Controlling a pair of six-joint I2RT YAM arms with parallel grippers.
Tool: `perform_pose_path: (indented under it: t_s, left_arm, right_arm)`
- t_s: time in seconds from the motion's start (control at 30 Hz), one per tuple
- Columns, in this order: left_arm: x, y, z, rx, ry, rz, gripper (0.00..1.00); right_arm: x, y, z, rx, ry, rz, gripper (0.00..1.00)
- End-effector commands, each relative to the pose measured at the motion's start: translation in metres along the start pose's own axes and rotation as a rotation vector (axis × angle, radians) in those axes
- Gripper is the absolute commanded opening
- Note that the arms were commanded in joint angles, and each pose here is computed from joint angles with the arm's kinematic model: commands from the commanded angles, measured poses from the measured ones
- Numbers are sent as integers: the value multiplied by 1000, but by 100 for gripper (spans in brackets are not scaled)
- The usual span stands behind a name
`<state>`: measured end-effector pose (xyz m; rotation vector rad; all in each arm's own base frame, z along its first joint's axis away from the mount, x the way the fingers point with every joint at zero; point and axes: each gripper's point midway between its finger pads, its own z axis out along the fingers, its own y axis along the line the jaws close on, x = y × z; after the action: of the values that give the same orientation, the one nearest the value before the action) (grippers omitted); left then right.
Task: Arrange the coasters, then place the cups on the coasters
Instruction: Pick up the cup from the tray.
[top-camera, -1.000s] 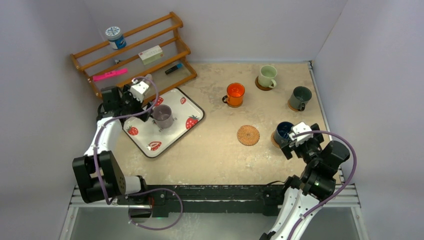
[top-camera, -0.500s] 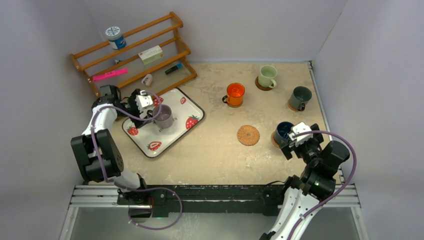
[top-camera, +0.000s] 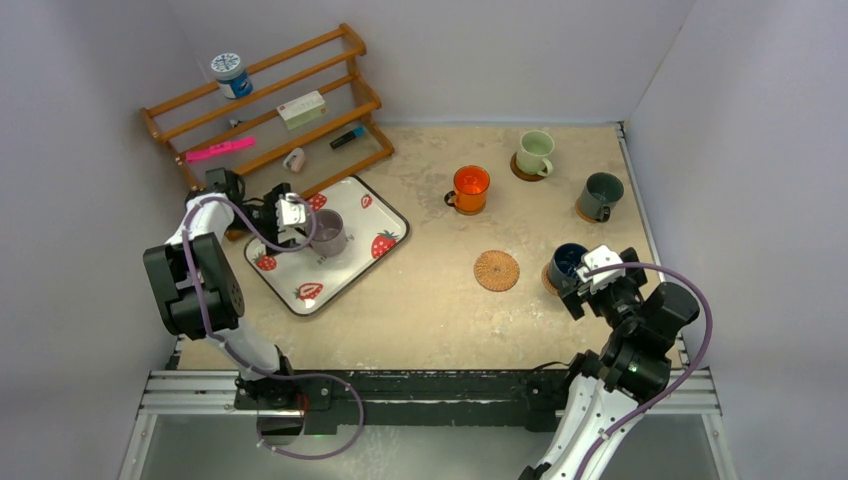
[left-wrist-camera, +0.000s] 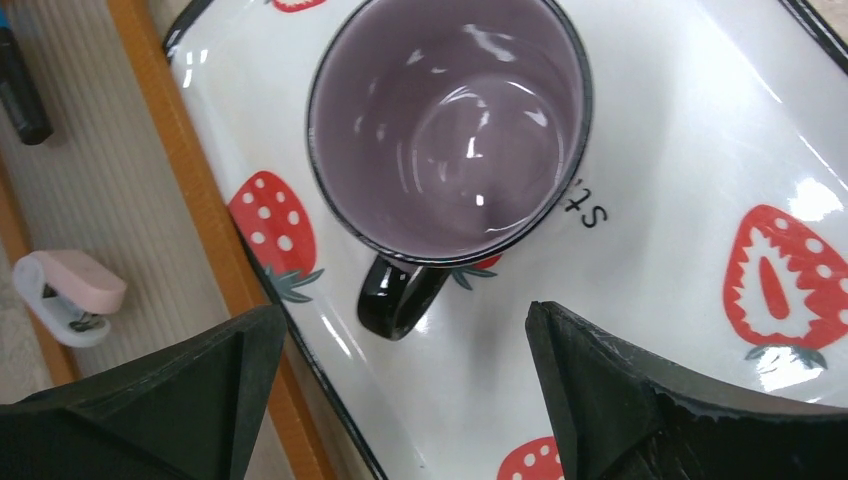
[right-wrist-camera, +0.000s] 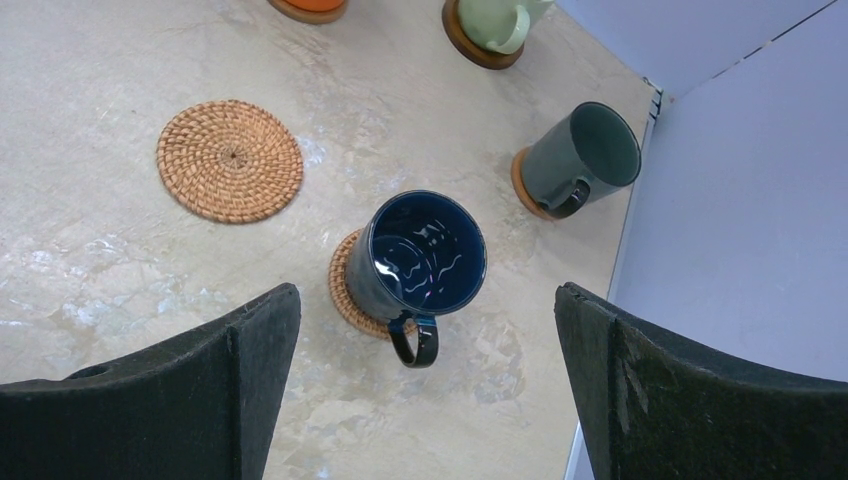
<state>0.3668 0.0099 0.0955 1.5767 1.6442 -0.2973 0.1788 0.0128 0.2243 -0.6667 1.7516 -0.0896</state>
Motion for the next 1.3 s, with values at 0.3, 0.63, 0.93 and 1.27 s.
perform_pose_path:
  t_s: [0.3, 0.63, 0.93, 1.27]
  left_arm:
    - [-17, -36, 6, 147, -99, 71, 91]
    - [-22, -55, 1, 162, -85, 57, 81]
    - [-24, -35, 9, 71, -52, -21, 72]
    - [-20, -28, 16, 53, -15, -63, 61]
  right_arm:
    - [-6, 5, -1, -19, -27, -11, 99]
    - [-6, 5, -1, -20, -28, -15, 99]
    - [-6, 6, -1, -21, -28, -13, 99]
    - [-7, 6, -2, -22, -30, -17, 99]
